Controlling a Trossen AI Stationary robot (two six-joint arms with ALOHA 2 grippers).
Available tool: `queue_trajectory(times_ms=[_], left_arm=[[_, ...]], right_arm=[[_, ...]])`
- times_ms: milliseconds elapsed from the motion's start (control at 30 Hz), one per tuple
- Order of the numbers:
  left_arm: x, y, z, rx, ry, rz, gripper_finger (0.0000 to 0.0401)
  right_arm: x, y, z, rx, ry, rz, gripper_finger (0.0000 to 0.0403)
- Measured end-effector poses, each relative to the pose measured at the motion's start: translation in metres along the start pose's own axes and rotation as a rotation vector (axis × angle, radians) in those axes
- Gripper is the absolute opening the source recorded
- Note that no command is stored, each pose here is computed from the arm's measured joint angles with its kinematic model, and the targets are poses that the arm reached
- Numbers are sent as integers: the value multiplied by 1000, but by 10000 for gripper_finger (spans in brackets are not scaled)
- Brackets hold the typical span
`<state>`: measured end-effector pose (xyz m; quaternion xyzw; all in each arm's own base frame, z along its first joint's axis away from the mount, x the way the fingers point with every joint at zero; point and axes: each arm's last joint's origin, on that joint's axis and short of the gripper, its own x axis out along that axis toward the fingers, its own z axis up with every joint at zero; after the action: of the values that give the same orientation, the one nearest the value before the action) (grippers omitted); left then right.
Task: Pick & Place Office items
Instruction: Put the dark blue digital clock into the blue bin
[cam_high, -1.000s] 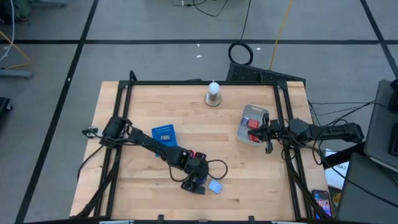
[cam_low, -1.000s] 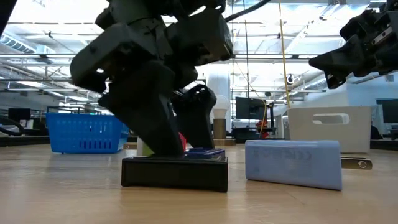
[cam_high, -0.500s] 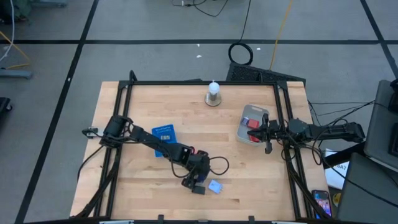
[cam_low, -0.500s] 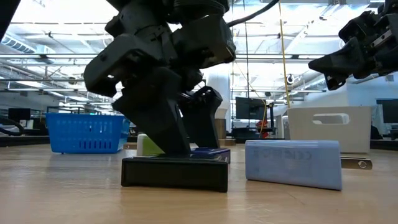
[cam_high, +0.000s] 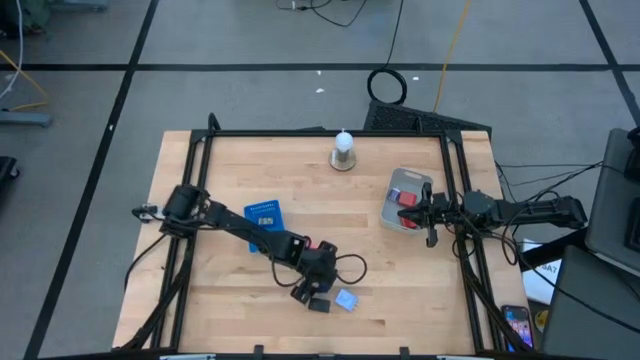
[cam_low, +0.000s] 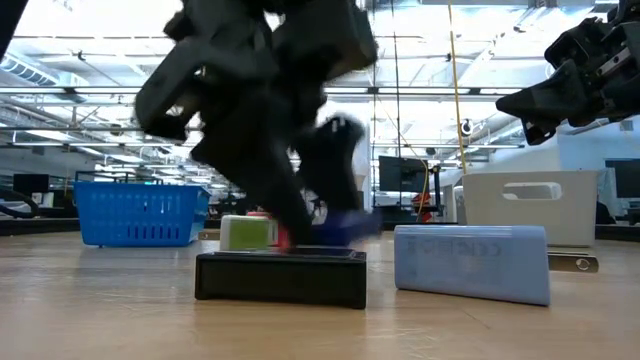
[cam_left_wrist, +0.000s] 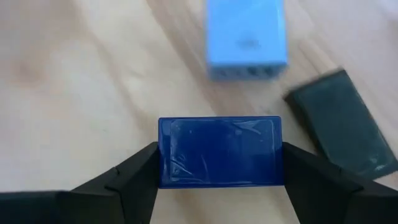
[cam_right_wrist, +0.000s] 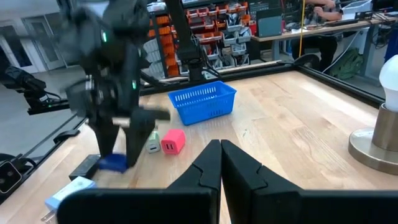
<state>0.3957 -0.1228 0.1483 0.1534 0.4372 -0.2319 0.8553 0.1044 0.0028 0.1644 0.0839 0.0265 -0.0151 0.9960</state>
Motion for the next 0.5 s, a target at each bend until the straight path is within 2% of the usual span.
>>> queue_trajectory(times_ms=[133,267,500], left_arm=[[-33,0,16,47,-78,56,283],[-82,-3,32,60,-185,81,283],[-175,-9,35,-76,-270,201,283]], right_arm=[[0,0,0,14,1,10,0],[0,1,0,30,3,28,0],[0,1,0,28,3,27,0]])
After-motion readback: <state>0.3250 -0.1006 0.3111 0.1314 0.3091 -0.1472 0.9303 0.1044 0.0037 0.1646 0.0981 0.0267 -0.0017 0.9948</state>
